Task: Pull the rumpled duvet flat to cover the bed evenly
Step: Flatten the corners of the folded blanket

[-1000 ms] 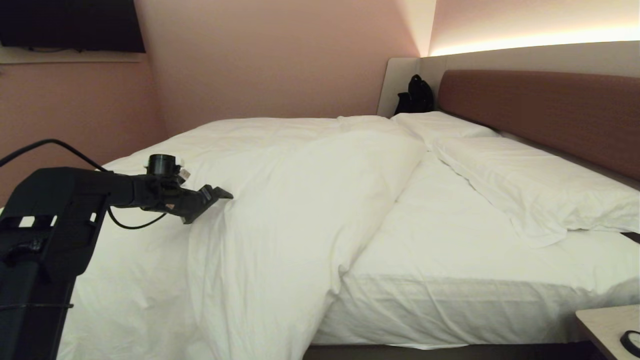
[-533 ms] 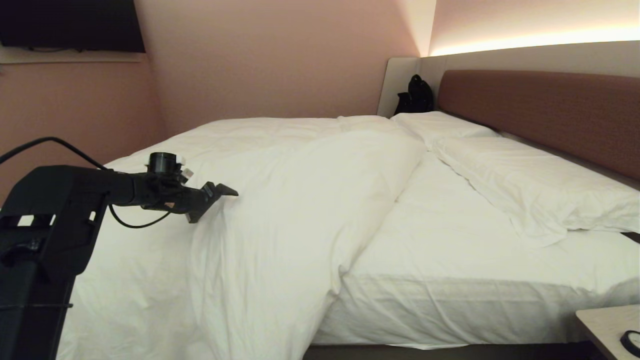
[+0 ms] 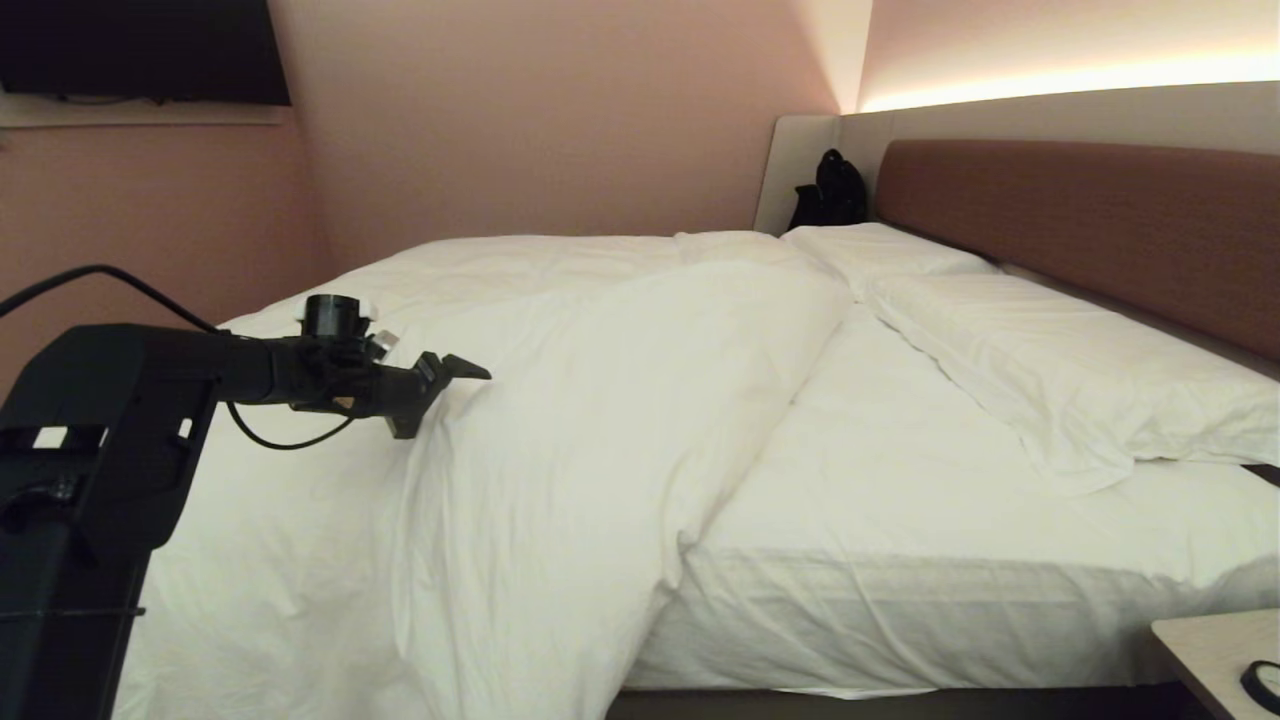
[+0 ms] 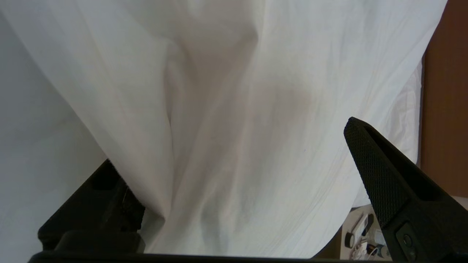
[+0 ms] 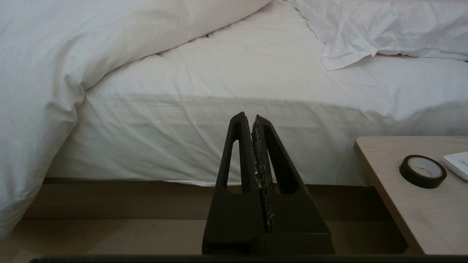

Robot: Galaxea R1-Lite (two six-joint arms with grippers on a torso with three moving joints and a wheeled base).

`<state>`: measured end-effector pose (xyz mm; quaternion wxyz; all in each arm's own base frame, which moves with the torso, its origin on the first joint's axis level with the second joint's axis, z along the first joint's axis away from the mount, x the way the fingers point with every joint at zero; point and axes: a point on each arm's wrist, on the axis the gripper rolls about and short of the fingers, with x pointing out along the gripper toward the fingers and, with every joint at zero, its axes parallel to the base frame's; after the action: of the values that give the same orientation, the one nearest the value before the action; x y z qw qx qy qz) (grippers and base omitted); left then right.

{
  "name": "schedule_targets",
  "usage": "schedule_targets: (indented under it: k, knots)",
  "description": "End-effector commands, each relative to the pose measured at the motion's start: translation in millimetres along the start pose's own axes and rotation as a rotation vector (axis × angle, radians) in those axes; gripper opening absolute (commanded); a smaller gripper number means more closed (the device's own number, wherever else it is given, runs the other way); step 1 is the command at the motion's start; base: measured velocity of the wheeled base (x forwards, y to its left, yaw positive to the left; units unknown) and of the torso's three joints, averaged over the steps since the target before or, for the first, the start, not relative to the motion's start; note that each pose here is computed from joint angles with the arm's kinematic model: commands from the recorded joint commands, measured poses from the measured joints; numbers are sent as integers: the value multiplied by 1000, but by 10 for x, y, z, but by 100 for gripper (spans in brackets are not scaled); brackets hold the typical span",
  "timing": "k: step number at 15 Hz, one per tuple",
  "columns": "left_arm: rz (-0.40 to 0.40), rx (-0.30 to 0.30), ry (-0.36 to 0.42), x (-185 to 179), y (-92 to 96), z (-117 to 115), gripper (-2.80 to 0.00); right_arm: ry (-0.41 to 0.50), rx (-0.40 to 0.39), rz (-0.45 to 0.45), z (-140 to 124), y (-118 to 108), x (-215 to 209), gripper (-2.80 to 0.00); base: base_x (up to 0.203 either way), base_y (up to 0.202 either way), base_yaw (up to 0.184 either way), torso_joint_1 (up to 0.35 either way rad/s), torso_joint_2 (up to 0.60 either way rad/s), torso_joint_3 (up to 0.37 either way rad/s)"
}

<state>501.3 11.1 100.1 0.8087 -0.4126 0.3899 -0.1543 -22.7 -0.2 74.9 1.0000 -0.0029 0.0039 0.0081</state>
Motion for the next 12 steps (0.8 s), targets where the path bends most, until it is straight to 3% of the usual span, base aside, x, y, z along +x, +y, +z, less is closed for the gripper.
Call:
schedule_targets:
  k: [1, 12]
  knots:
    - [-4, -4, 14, 39, -23, -34, 0, 0, 0, 1, 0, 0, 0, -280, 0, 0, 0, 0, 0, 0]
    - [7, -16, 32, 58, -69, -87, 0, 0, 0, 1, 0, 0, 0, -280, 0, 0, 0, 0, 0, 0]
